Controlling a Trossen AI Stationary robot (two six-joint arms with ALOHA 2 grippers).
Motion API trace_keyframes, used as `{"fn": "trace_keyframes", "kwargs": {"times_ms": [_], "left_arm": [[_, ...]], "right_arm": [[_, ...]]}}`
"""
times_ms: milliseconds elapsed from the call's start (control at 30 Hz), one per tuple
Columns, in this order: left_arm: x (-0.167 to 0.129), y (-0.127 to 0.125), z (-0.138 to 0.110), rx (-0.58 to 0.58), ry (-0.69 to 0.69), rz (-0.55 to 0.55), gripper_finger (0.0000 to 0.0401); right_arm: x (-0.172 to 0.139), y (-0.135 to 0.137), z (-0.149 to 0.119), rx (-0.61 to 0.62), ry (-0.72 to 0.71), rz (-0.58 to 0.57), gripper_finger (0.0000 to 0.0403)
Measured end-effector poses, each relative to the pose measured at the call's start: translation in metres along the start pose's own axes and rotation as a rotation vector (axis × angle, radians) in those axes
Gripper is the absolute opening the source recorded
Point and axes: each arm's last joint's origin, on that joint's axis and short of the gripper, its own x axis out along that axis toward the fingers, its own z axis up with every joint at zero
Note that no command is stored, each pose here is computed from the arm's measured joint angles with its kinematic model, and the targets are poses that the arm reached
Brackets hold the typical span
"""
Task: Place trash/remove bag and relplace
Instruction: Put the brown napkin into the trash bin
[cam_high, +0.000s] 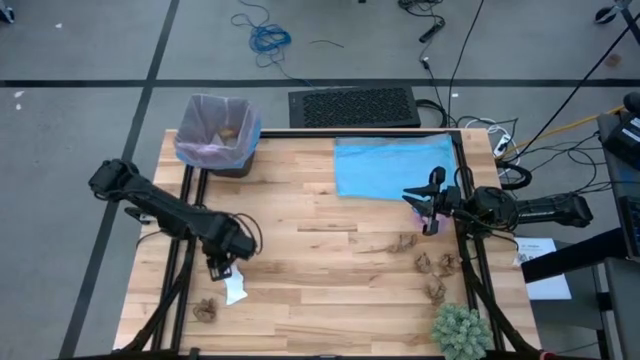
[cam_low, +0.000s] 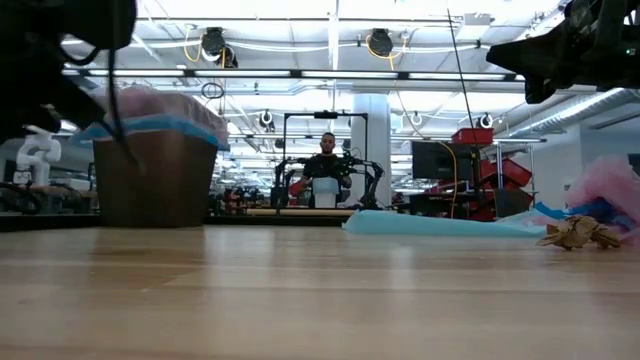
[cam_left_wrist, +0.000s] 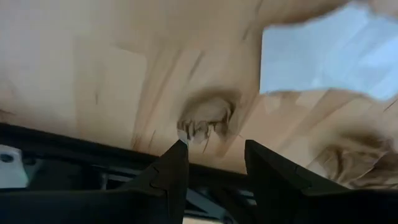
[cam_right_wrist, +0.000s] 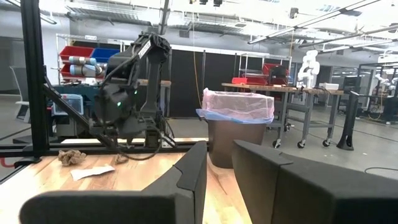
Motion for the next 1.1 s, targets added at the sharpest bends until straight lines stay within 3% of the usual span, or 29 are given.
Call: {"fn": "trace_keyframes", "kwargs": {"times_ms": [267,600,700,867,1100], "left_arm": [[0.022,-0.014,-0.001,0.092,-0.018,0.003,0.0152],[0.063,0.002,-0.007,-0.066,0.043,0.099,0.0152],[0.067,0.002,-0.006,-0.092,0.051,0.101,0.0134],[0.051,-0.013,0.003,-0.052,-0.019,0.058,0.0022],[-0.007,-0.040,0.022,0.012,-0.271,0.050,0.0004]], "right_arm": [[0.000,0.000,0.000,0.000,0.001,0.000,0.0070],[0.000,0.000,0.000,0.000,0.001,0.000,0.0070],[0.000,0.000,0.000,0.000,0.000,0.000,0.0070],[0.000,0.000,0.000,0.001,-0.003,0.000,0.0070],[0.000,0.000,0.001,0.002,-0.012,-0.001,0.0070]]}}
